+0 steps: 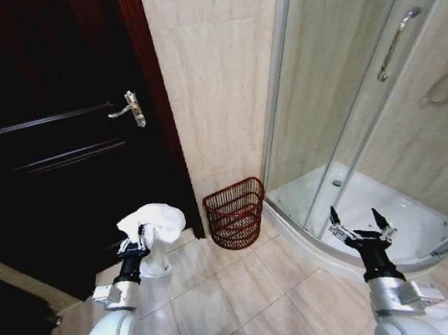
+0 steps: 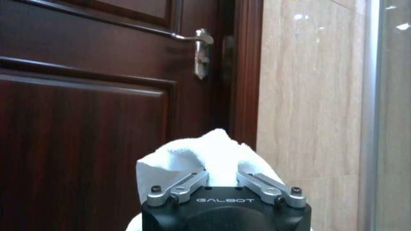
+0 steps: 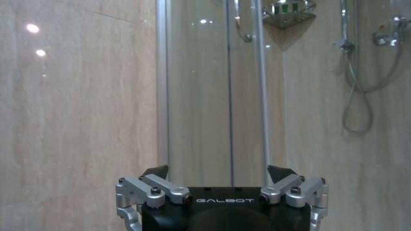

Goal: Discard the used towel into the hamper.

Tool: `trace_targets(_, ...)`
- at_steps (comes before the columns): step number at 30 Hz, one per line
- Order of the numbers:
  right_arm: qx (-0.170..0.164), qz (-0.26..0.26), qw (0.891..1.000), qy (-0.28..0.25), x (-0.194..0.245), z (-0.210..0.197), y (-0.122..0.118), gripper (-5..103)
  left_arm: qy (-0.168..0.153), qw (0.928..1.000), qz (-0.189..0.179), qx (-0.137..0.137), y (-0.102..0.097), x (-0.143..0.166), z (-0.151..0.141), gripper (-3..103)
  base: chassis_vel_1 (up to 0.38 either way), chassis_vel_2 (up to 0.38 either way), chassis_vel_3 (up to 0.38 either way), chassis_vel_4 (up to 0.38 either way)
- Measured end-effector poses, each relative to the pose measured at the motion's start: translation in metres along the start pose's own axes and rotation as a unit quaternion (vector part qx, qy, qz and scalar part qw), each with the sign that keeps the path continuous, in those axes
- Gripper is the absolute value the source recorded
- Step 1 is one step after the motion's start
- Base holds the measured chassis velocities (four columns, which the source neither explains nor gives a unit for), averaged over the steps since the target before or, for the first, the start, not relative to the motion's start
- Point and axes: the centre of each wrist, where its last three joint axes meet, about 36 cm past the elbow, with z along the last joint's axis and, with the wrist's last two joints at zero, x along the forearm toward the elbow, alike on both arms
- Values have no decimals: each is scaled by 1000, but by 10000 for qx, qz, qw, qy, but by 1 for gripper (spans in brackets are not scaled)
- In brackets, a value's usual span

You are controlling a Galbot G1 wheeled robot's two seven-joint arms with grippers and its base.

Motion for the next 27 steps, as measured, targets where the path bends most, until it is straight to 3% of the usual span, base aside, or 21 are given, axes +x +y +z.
trace_targets(27, 148, -105, 9998, 98, -2, 13, 3, 100, 43, 9999, 133, -83, 1, -4, 16, 2, -20, -18, -18, -18)
